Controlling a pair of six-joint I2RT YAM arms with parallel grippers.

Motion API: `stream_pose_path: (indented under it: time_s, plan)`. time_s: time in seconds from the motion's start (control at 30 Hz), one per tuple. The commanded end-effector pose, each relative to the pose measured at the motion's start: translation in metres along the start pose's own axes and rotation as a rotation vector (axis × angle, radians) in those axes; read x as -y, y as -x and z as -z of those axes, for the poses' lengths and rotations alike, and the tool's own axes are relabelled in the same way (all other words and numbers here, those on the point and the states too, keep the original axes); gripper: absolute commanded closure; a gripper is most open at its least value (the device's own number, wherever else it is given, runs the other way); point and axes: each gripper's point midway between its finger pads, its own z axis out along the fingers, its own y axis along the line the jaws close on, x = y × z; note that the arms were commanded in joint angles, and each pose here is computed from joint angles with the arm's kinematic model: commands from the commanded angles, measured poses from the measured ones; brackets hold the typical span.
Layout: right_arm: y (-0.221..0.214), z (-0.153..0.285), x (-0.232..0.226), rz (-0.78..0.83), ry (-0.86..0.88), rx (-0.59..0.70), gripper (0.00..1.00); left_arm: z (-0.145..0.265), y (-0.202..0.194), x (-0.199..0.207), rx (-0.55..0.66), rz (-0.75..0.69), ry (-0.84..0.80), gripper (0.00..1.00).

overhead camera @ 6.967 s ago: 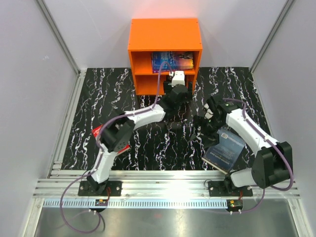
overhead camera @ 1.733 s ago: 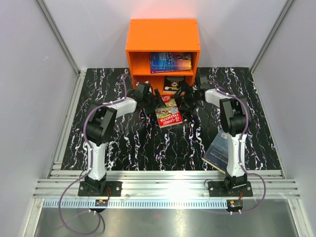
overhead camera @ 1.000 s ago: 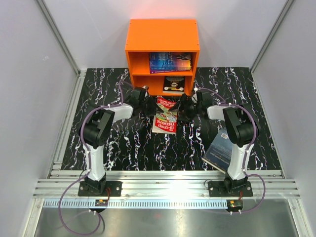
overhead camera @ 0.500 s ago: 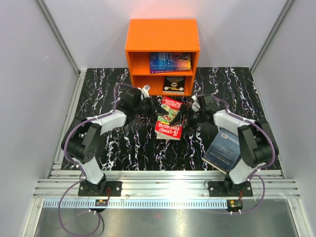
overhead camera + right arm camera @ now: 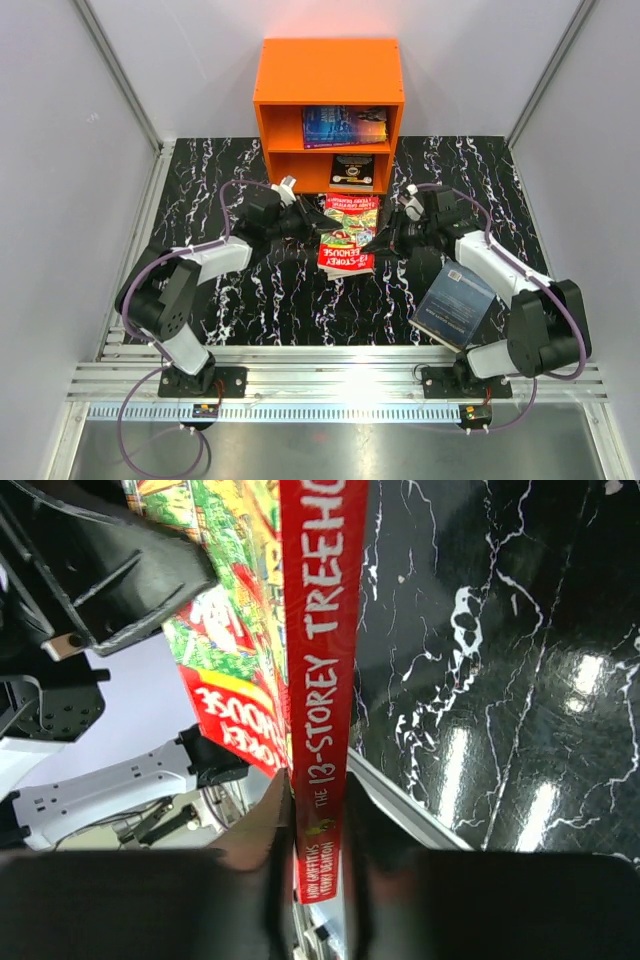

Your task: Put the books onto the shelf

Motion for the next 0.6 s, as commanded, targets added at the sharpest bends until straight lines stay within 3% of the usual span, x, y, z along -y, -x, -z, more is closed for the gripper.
stream_pose_path:
  time_s: [0.0, 0.07, 0.1, 0.17, 0.23, 0.27, 0.3, 0.33, 0.37, 0.4, 0.47, 0.5, 0.57]
  plan:
    - [0.006, 0.017, -0.038, 0.078, 0.093, 0.041, 0.87, -0.003, -0.015, 0.045, 0.011, -0.065, -0.094, 1.00]
    - [0.004, 0.023, -0.042, 0.091, 0.087, 0.047, 1.00, -0.005, -0.020, 0.049, 0.011, -0.074, -0.083, 1.00]
    - [0.003, 0.026, -0.042, 0.094, 0.084, 0.049, 1.00, -0.006, -0.021, 0.043, 0.015, -0.069, -0.044, 0.95]
    - [0.001, 0.032, -0.046, 0.111, 0.081, 0.060, 1.00, -0.010, -0.022, 0.053, 0.025, -0.098, -0.020, 0.49]
    - [-0.001, 0.039, -0.044, 0.111, 0.046, 0.079, 1.00, -0.006, -0.030, 0.030, 0.006, -0.134, 0.149, 0.02]
    - [0.002, 0.043, -0.046, 0.136, 0.025, 0.098, 1.00, -0.004, -0.015, 0.020, 0.107, -0.167, 0.278, 0.01]
    - [0.004, 0.047, -0.046, 0.143, -0.003, 0.113, 1.00, 0.022, -0.016, 0.002, 0.101, -0.188, 0.506, 0.01]
    - [0.012, 0.051, -0.039, 0.145, -0.067, 0.156, 1.00, 0.037, -0.006, 0.003, 0.156, -0.231, 0.618, 0.01]
    - [0.013, 0.060, -0.040, 0.147, -0.117, 0.167, 1.00, 0.047, -0.012, 0.011, 0.174, -0.312, 0.691, 0.01]
    - [0.016, 0.063, -0.036, 0.139, -0.164, 0.183, 1.00, 0.077, 0.011, 0.035, 0.297, -0.443, 0.816, 0.01]
    - [0.025, 0.073, -0.028, 0.106, -0.267, 0.226, 1.00, 0.089, -0.005, 0.065, 0.335, -0.626, 0.889, 0.01]
    - [0.027, 0.076, -0.028, 0.094, -0.284, 0.233, 1.00, 0.111, 0.007, 0.095, 0.432, -0.734, 0.941, 0.01]
    - [0.031, 0.077, -0.030, 0.057, -0.308, 0.229, 1.00, 0.109, -0.027, 0.123, 0.409, -0.914, 0.903, 0.01]
